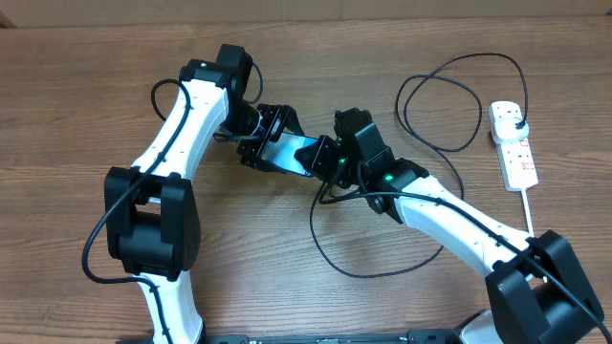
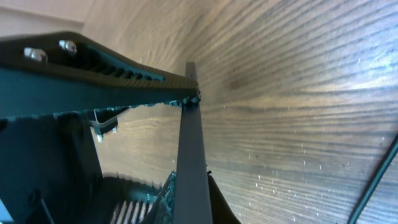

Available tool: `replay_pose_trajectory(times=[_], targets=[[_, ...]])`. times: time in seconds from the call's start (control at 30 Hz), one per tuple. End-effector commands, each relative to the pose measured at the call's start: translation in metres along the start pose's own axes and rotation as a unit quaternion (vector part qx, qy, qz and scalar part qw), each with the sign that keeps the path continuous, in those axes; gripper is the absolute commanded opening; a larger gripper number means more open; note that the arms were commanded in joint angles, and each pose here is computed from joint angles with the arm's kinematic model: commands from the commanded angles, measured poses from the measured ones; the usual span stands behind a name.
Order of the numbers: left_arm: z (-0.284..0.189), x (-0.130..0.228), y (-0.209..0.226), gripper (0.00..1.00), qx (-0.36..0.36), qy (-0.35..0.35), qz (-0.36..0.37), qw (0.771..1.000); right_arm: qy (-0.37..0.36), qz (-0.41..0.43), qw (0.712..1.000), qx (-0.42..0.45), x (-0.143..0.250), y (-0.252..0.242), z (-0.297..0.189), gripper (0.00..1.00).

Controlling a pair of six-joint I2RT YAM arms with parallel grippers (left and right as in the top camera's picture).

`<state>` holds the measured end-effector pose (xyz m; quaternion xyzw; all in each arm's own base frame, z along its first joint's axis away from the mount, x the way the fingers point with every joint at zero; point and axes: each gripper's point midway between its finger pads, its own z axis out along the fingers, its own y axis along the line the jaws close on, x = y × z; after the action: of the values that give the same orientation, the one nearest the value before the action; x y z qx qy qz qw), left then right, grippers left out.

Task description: Plug charger to phone and switch on socket

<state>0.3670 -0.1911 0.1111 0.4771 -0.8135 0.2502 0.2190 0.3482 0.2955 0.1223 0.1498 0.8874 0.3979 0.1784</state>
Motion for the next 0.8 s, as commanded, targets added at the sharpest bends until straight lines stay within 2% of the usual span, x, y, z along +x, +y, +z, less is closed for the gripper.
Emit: replay_pose_trajectory(times=[0.0,0.03,0.23,0.4,0.5,0.63,0.77], targets=[[-0.007,0.010,-0.010,0.97,0.016,0.007,0.009,1.000,-0.013,-0.004,1.000,-0.020,-0.008,0.014,-0.002,0.04],[-0.007,0.010,-0.010,1.00,0.016,0.006,0.009,1.000,-0.014,-0.003,1.000,-0.022,-0.010,0.015,-0.004,0.04],[-0.007,0.003,-0.009,1.00,0.013,-0.013,0.018,1.000,-0.041,0.016,0.999,-0.019,-0.036,0.008,-0.022,0.04],[-0.009,-0.003,-0.032,0.99,0.052,-0.032,0.140,0.988,-0.066,0.041,0.997,-0.008,-0.061,-0.005,-0.044,0.04],[-0.010,-0.004,-0.043,0.98,0.071,-0.040,0.189,0.979,-0.092,0.065,0.994,-0.017,-0.079,-0.006,-0.060,0.04],[-0.014,0.008,-0.062,0.98,0.115,-0.015,0.240,0.964,-0.141,0.108,0.983,-0.049,-0.111,0.000,-0.084,0.04],[-0.026,0.031,-0.095,0.99,0.192,0.023,0.304,0.933,-0.172,0.187,0.964,-0.081,-0.135,0.001,-0.097,0.04]])
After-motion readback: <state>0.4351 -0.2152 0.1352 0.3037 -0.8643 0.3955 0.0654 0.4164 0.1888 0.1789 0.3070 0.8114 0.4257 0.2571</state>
